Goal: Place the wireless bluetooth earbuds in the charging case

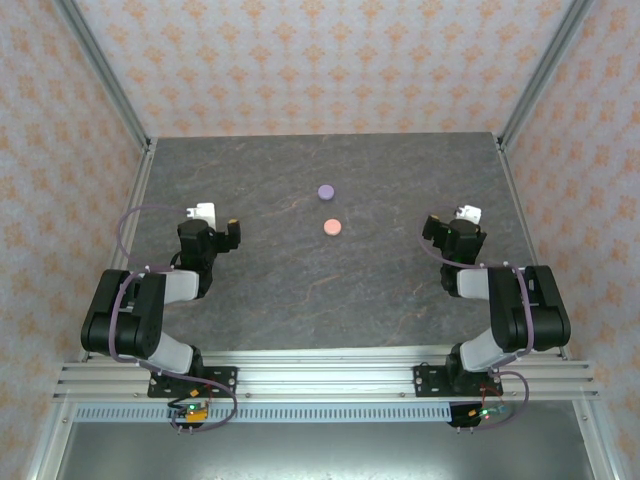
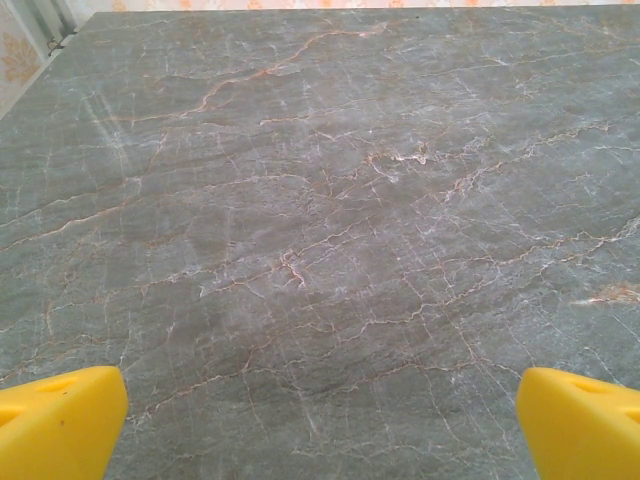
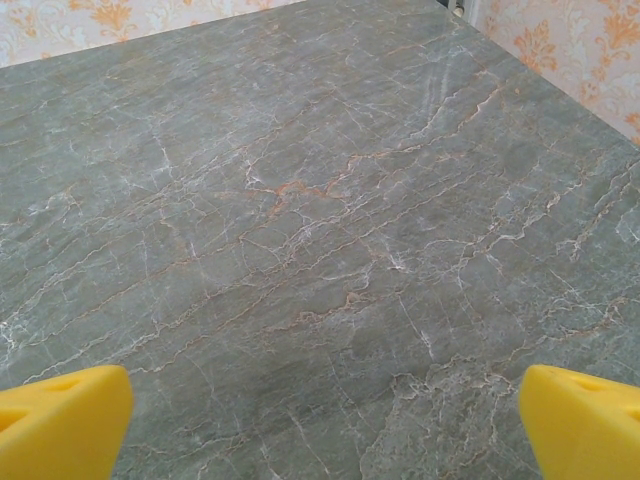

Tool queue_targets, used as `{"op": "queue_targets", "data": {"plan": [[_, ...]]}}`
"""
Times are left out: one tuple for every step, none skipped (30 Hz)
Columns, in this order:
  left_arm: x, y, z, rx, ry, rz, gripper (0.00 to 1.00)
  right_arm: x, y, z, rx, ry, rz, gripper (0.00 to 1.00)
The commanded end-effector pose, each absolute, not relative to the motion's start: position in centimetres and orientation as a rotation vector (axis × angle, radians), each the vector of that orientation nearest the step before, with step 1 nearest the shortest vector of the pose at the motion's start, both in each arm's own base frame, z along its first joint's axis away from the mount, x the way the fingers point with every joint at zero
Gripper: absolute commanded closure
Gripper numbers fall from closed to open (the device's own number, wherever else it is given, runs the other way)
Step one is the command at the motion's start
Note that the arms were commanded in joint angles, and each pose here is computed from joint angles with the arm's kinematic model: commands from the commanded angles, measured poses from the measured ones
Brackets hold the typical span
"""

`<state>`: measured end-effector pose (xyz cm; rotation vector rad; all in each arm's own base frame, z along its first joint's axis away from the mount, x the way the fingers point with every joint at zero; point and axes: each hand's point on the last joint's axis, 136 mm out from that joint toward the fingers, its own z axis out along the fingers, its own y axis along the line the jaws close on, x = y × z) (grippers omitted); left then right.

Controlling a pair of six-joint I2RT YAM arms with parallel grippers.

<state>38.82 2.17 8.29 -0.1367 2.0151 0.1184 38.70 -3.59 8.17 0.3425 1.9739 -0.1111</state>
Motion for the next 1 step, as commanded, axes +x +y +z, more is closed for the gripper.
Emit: {"op": "queue_targets", "data": {"plan": [[39.37, 2.34, 9.33, -0.151, 1.973, 0.134, 0.0, 39.04, -3.58, 8.98, 0.334, 1.94, -0.122, 0.01]]}}
